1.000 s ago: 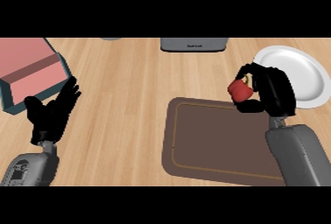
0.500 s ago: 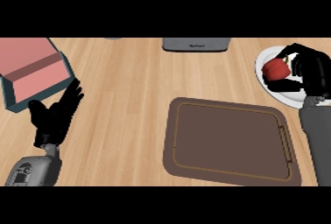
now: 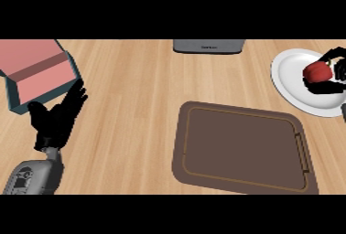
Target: Pick the bell pepper from the tray and place it in the plate
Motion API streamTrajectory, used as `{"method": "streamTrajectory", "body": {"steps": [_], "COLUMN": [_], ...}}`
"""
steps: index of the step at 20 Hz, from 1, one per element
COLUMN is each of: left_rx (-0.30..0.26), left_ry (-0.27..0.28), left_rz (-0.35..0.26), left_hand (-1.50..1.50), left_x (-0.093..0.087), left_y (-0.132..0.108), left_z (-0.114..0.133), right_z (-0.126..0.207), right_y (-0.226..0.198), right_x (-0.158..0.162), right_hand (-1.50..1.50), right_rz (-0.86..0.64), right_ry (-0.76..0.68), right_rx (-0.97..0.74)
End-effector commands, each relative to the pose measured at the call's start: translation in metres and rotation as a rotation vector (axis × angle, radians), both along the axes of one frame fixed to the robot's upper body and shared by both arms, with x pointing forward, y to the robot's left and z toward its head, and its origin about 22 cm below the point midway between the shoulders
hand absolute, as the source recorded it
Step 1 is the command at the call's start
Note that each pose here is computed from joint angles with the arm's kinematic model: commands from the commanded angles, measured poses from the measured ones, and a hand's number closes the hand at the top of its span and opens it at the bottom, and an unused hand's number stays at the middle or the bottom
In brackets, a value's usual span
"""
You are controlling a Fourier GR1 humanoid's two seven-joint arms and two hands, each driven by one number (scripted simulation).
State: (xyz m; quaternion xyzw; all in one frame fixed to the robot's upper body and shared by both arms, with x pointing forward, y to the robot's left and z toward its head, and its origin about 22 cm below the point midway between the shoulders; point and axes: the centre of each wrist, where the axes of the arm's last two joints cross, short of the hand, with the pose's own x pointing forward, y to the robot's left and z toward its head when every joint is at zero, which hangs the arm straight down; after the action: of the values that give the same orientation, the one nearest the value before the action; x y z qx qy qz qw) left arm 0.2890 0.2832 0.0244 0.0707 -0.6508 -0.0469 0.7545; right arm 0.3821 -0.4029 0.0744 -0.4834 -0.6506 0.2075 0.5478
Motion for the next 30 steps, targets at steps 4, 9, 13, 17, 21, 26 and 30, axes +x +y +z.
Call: {"method": "streamTrajectory", "body": {"steps": [4, 9, 13, 17, 21, 26, 30], "left_rx": [0.005, 0.011, -0.006, -0.016, 0.006, -0.004, -0.01], "left_ry": [-0.006, -0.012, -0.01, -0.007, 0.008, -0.009, 0.0], "left_rz": [-0.007, -0.02, -0.032, -0.001, -0.006, -0.006, 0.006], "left_hand": [0.0, 0.0, 0.0, 0.0, 0.0, 0.0, 0.0], "left_x": [0.004, -0.001, -0.002, 0.001, -0.002, -0.006, -0.002], "left_y": [-0.006, 0.008, -0.015, -0.004, -0.023, -0.012, -0.013], "left_z": [-0.008, -0.001, -0.005, -0.007, 0.001, -0.009, -0.004], "right_z": [-0.008, -0.011, -0.021, 0.015, 0.01, 0.026, 0.028], "right_y": [-0.058, -0.073, -0.06, -0.066, -0.057, -0.074, -0.086], "right_x": [-0.023, -0.034, -0.028, -0.016, -0.011, -0.015, -0.023], "right_hand": [1.5, -1.5, -1.5, -1.5, -1.5, -1.5, -1.5], "right_rz": [0.016, 0.105, 0.143, 0.258, 0.411, 0.353, 0.399], "right_ry": [0.189, 0.288, 0.187, -0.094, -0.207, -0.114, -0.005], "right_rx": [-0.015, 0.115, 0.093, 0.162, 0.343, 0.58, 0.751]}}
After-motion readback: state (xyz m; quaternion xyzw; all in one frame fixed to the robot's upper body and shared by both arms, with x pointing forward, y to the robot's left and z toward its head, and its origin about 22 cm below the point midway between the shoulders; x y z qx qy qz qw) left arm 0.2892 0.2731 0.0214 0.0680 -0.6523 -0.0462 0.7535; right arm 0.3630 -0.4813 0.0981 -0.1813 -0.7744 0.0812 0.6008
